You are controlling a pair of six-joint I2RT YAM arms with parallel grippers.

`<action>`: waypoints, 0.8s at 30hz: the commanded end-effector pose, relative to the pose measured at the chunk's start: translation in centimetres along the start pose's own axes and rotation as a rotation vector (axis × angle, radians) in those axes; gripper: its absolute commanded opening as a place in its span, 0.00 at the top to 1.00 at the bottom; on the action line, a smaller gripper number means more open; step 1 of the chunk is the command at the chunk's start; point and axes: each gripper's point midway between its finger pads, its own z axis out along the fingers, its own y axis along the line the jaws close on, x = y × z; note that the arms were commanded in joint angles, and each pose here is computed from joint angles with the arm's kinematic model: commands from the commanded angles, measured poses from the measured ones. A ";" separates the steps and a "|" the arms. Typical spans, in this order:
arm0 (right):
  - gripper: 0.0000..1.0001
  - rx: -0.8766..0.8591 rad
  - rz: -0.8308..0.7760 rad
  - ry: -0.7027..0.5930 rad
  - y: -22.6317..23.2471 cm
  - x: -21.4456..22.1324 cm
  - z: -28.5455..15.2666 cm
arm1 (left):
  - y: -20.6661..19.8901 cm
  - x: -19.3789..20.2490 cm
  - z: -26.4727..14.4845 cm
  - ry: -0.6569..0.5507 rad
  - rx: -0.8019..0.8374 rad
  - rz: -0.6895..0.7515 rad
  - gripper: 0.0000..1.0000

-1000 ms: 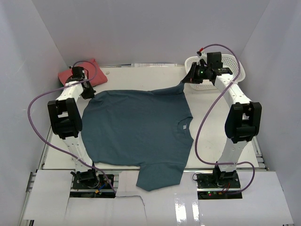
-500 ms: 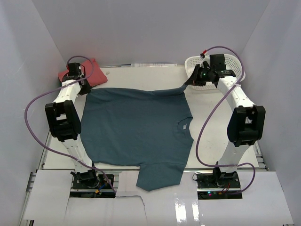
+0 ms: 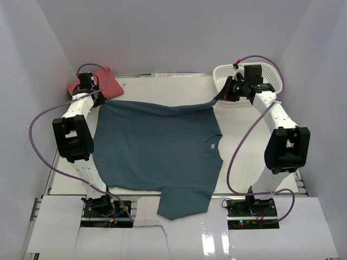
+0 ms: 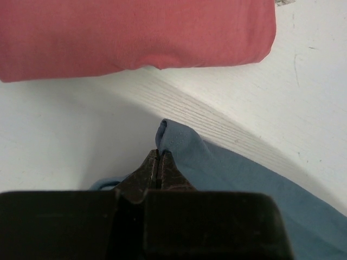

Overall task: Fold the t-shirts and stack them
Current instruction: Grap the side of the flattened tshirt furthest away from the robot with both arms, then fold the flattened tshirt in 1/3 of the way

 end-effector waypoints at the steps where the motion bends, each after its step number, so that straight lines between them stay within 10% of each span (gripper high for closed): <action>1: 0.92 -0.006 -0.027 -0.044 0.8 -0.7 -1.5 | -0.6 -1.7 -1.1 -0.089 0.044 0.004 1.00; 24: 0.92 -0.018 -0.031 -0.054 1.8 1.5 -3.9 | 1.2 -1.6 -3.0 -0.140 -0.036 -0.021 1.00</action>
